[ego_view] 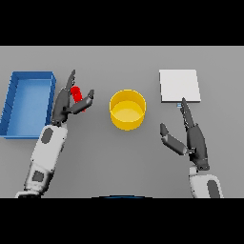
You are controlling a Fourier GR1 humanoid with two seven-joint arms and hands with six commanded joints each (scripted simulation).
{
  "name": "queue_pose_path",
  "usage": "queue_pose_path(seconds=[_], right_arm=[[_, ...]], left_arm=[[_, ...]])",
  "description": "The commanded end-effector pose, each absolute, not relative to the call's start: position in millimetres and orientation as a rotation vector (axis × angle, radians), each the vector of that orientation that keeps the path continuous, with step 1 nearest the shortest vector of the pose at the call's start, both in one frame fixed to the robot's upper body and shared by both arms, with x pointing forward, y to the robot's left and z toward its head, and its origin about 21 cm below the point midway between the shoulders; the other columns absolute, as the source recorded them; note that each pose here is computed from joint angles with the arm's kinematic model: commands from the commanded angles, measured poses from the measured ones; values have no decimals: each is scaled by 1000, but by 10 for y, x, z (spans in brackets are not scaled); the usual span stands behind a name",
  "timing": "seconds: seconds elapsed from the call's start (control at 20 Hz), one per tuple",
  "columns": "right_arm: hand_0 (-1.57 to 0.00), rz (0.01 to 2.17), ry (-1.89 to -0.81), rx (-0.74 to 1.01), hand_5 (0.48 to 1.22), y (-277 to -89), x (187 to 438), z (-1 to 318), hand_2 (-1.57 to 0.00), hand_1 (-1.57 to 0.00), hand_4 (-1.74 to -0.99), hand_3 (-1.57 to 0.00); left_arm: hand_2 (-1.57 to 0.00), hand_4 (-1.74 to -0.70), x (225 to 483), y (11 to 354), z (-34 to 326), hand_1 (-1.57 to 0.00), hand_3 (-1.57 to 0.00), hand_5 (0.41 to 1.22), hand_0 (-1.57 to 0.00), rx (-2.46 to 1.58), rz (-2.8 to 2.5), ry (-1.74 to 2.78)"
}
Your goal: Pick up the red beaker and tilt it to pour out 1 green nut into yellow bowl. Pick up the yellow bowl and place it on the metallic measuring scale.
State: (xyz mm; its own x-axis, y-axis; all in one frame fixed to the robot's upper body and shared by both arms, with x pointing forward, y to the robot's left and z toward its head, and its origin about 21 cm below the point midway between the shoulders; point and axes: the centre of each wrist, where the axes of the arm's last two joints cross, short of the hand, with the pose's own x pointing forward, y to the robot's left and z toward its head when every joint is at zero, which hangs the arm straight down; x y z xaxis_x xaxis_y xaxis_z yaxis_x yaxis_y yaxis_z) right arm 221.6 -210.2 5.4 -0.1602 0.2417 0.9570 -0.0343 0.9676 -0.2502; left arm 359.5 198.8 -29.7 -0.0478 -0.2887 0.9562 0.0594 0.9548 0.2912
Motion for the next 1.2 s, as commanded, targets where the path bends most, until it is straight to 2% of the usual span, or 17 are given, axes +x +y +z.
queue_pose_path(seconds=[0.0,0.15,0.2,0.25,0.35,0.4,0.5,0.55,0.65,0.8,1.05,1.15], right_arm=[[1,241,-1718,-155,691,-2067,2237,63,1,1,-1262,1],[1,245,-1722,-160,691,-2078,2234,97,1,1,-1259,1],[1,248,-1714,-167,691,-2102,2231,94,1,1,-1255,1],[1,252,-1727,-172,690,-2082,2215,99,1,1,-1252,1],[1,248,-1727,-169,692,-2058,2243,115,1,1,-1245,1],[1,255,-1730,-175,695,-2071,2237,120,1,1,-1241,1],[1,243,-1703,-166,688,-2059,2260,76,1,1,-1233,1],[1,242,-1719,-163,686,-2063,2245,72,1,1,-1233,1],[1,246,-1730,-163,680,-2068,2258,88,1,1,-1219,1],[1,253,-1726,-188,670,-2065,2255,64,1,1,-1186,1],[1,284,-1724,-223,656,-2049,2231,22,1,1,-1116,1],[1,294,-1734,-239,656,-2101,2233,49,1,1,-1103,1]], left_arm=[[1,-1262,3640,1944,-295,1,1,680,1,180,-285,-1597],[-41,-1297,3663,1899,-358,-24,1,715,1,182,-272,-1630],[-150,-1324,3678,1880,-348,-141,-47,741,-93,187,-254,-1647],[-358,-1355,3680,1851,-379,-364,-218,770,-322,196,-227,-1645],[-794,-1480,3705,1815,-382,-799,-584,933,-772,201,-215,-1627],[-950,-1529,3690,1804,-407,-953,-761,990,-932,196,-231,-1663],[-1173,-1601,3699,1801,-422,-1176,-997,1073,-1162,171,-223,-1682],[-1253,-1572,3705,1790,-419,-1255,-1111,1103,-1244,173,-218,-1680],[-1367,-1633,3705,1772,-421,-1369,-1277,1125,-1361,175,-192,-1693],[-1467,-1686,3767,1796,-330,-1467,-1420,1129,-1464,197,-186,-1702],[-1537,-1723,3899,1866,36,-1537,-1522,1127,-1536,244,-304,-1758],[-1549,-1729,3920,1871,194,-1549,-1539,1134,-1549,295,-440,-1780]])
